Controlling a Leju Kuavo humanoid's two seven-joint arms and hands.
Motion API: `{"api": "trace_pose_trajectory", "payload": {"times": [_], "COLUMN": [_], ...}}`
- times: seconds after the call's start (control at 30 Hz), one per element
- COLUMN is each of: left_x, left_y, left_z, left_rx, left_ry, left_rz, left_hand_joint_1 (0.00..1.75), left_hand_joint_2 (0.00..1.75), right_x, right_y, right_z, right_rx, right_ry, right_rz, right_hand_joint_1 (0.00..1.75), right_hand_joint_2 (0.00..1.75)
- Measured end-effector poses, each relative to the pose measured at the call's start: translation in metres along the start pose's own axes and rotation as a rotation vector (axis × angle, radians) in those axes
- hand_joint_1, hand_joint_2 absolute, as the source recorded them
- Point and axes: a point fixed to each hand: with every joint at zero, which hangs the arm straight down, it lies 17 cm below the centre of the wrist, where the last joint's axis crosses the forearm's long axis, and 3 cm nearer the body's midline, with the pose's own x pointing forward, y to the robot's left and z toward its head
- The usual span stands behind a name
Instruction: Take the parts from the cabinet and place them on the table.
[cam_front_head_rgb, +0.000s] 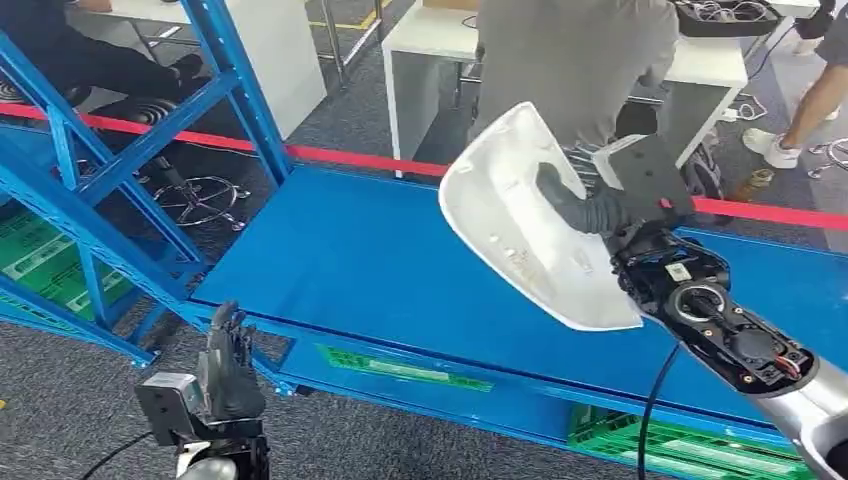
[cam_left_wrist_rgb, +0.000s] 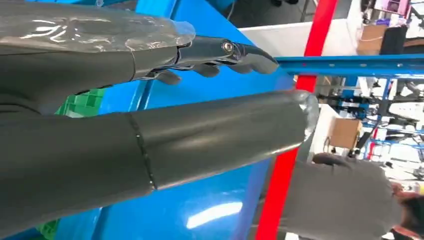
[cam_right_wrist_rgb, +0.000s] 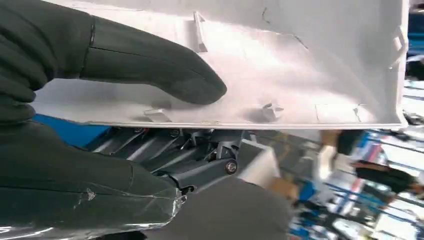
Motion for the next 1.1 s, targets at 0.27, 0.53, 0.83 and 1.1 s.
{"api": "trace_pose_trajectory", "payload": {"times": [0.27, 0.53, 0.83, 1.1], "left_x": [0.002, 0.005, 0.008, 0.012], "left_y": [0.0, -0.004, -0.006, -0.008], "left_z": [-0.001, -0.003, -0.006, -0.007], "left_rx": [-0.001, -0.02, -0.031, -0.039], "left_ry": [-0.005, -0.012, -0.021, -0.044], "left_rz": [-0.001, 0.011, -0.002, -0.014], "left_hand_joint_1": [0.0, 0.0, 0.0, 0.0], "left_hand_joint_2": [0.0, 0.0, 1.75, 1.75], "right_x": [0.035, 0.056, 0.059, 0.06], "right_y": [0.001, -0.005, -0.004, -0.003], "right_z": [-0.001, 0.002, 0.008, 0.008], "right_rx": [0.011, -0.014, -0.016, -0.014], "right_ry": [-0.097, -0.161, -0.167, -0.175], "right_rz": [-0.005, 0.011, 0.026, 0.042], "right_hand_joint_1": [1.75, 1.75, 1.75, 1.75], "right_hand_joint_2": [1.75, 1.75, 1.75, 1.75]}}
